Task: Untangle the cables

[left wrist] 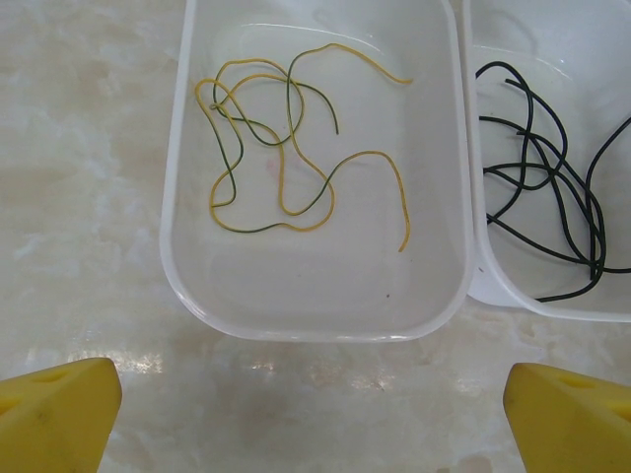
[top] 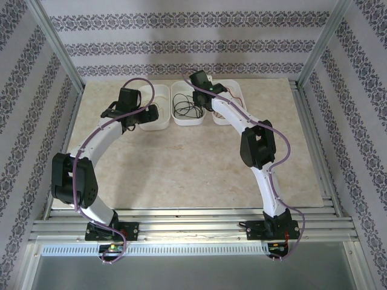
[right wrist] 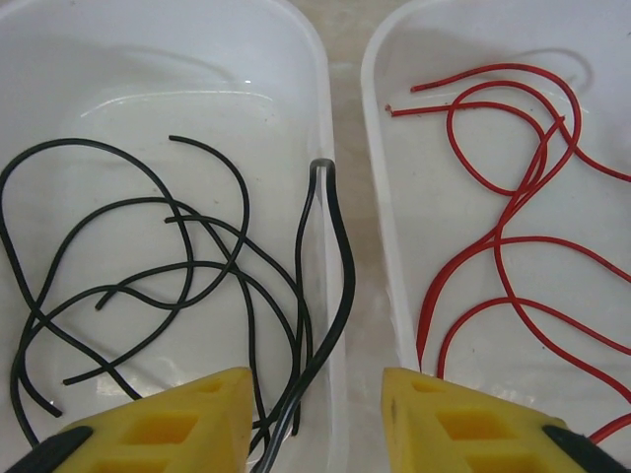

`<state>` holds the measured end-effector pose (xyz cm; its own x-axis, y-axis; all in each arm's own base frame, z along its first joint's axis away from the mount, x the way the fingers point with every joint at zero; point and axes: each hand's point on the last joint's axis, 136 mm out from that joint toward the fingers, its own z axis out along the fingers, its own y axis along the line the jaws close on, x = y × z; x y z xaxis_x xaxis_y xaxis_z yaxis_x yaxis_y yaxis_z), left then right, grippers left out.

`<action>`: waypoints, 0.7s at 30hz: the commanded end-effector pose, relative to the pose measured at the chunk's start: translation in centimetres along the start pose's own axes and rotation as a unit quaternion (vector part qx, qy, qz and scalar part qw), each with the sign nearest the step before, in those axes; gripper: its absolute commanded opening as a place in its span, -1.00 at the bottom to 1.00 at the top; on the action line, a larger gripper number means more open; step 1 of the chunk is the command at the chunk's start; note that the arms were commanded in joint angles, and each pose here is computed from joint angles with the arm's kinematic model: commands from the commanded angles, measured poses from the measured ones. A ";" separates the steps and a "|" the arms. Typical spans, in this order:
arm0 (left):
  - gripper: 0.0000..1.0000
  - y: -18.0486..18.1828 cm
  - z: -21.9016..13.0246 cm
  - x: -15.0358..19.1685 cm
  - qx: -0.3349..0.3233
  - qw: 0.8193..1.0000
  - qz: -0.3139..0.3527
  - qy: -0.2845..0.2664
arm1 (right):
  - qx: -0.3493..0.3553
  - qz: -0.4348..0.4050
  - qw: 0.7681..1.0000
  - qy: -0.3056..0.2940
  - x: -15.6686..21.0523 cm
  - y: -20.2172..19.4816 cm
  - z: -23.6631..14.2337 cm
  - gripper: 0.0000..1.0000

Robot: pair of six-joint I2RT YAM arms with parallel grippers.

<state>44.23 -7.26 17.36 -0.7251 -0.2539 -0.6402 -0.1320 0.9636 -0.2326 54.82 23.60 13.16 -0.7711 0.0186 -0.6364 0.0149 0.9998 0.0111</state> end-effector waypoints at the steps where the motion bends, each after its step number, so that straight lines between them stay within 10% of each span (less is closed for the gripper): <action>1: 0.99 -0.4 -1.3 -1.2 0.007 1.000 -0.006 -0.027 | 0.012 -0.015 1.000 0.004 0.4 0.3 0.9 -0.34; 9: 0.99 0.0 -0.8 -0.5 0.002 1.000 -0.010 -0.019 | -0.008 -0.073 0.997 -0.009 0.3 3.1 1.1 -1.00; 21: 0.99 -0.1 -0.4 -0.2 0.005 1.000 -0.015 -0.015 | -0.039 -0.137 0.989 0.030 3.4 6.7 3.9 -1.00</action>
<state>43.88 -7.14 17.22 -0.7216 -0.2677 -0.6385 -0.1439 0.9601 -0.2399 55.10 30.41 9.83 -0.7542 -0.2108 -0.6219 -0.2101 0.9748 -0.0756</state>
